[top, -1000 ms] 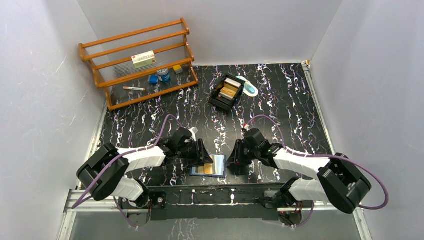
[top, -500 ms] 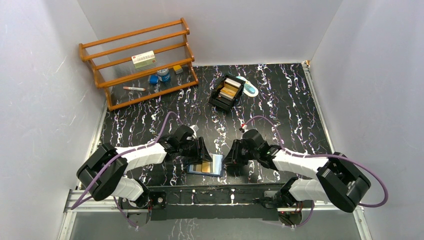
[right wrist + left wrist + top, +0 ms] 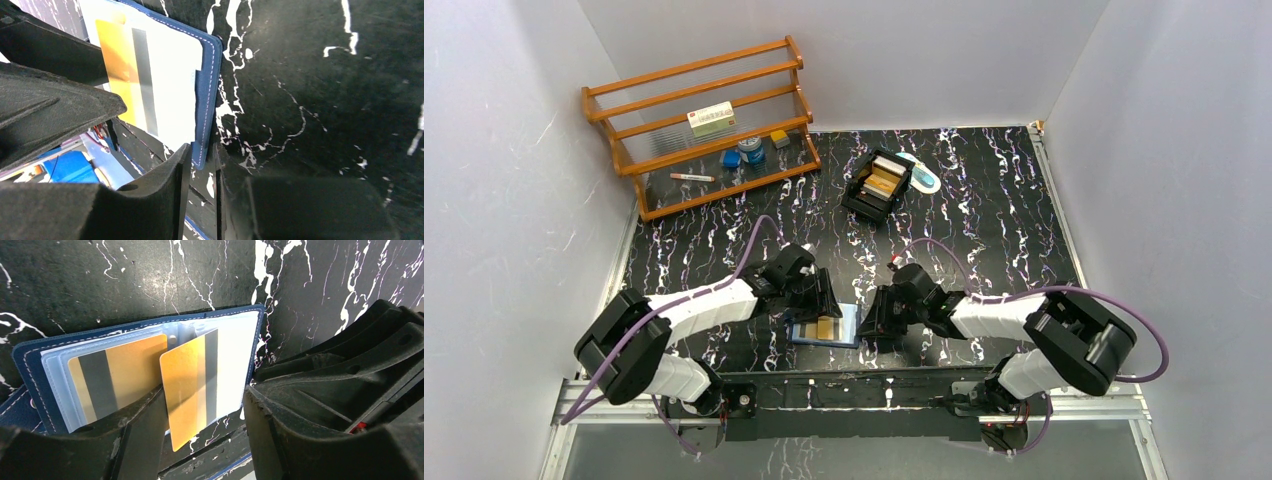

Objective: Put the credit cards into the card holder
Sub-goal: Insert the credit card into the card holder.

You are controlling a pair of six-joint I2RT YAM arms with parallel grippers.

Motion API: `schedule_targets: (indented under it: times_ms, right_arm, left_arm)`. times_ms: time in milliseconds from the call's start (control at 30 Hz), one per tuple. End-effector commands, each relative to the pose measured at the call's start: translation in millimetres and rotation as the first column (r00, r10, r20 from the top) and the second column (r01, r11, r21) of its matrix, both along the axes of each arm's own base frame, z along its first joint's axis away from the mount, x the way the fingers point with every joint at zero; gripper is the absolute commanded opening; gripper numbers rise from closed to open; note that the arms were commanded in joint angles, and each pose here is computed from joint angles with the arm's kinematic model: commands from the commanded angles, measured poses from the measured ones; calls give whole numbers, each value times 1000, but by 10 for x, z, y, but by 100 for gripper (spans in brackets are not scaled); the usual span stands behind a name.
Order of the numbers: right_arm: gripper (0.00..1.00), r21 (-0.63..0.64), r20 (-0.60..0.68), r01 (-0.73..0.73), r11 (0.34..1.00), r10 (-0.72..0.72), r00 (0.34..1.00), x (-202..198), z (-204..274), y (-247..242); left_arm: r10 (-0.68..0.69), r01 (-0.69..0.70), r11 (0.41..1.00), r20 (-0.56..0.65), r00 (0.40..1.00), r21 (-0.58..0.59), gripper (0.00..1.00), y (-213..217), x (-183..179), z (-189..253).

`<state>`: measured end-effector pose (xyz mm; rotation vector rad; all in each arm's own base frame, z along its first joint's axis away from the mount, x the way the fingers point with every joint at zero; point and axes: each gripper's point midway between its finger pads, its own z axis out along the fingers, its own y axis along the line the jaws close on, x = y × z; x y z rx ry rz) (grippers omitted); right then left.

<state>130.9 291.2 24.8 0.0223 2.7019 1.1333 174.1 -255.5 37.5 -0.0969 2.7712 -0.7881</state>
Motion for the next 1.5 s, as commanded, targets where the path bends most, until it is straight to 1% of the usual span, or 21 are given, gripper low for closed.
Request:
schedule_targets:
  times_ms: [0, 100, 433, 633, 733, 933, 1000, 1200, 1300, 1467]
  right_arm:
    - [32, 11, 21, 15, 1000, -15, 1000, 54, 32, 137]
    - [32, 2, 24, 11, 1000, -11, 1000, 47, 8, 158]
    - [28, -13, 50, 23, 1000, -22, 998, 103, -20, 156]
    - [28, -19, 61, 15, 1000, -14, 998, 115, -25, 165]
    - [28, -44, 83, 19, 999, -15, 996, 142, -32, 122]
    - [29, -67, 111, 22, 998, -14, 994, 167, 22, 74]
    - [31, -68, 119, 33, 997, -25, 993, 184, 48, 57]
    - [39, -70, 127, 57, 996, -48, 991, 185, 86, 1]
    - [39, -72, 143, 67, 995, -56, 988, 228, 106, 9]
    - [37, -50, 159, 66, 997, -58, 986, 301, 177, 104]
  left_arm:
    - [-16, 16, 1000, 22, 1000, 0, 54, 29, -35, 115]
    - [-15, 15, 1000, 20, 1000, -11, 54, 23, -48, 97]
    - [-51, 53, 992, 19, 999, -117, 53, -184, -69, 125]
    - [-59, 63, 985, 30, 998, -159, 53, -279, -79, 105]
    - [-92, 94, 985, 21, 996, -142, 52, -290, -102, 42]
    - [-45, 50, 994, 48, 998, -93, 56, -202, -23, 71]
    - [-19, 22, 998, 50, 999, -63, 58, -144, -2, 30]
    - [18, -11, 998, 102, 995, -68, 61, -92, 61, 187]
    - [28, -24, 999, 95, 995, -41, 62, -62, 75, 167]
    - [22, -17, 998, 84, 996, -53, 62, -122, 91, 102]
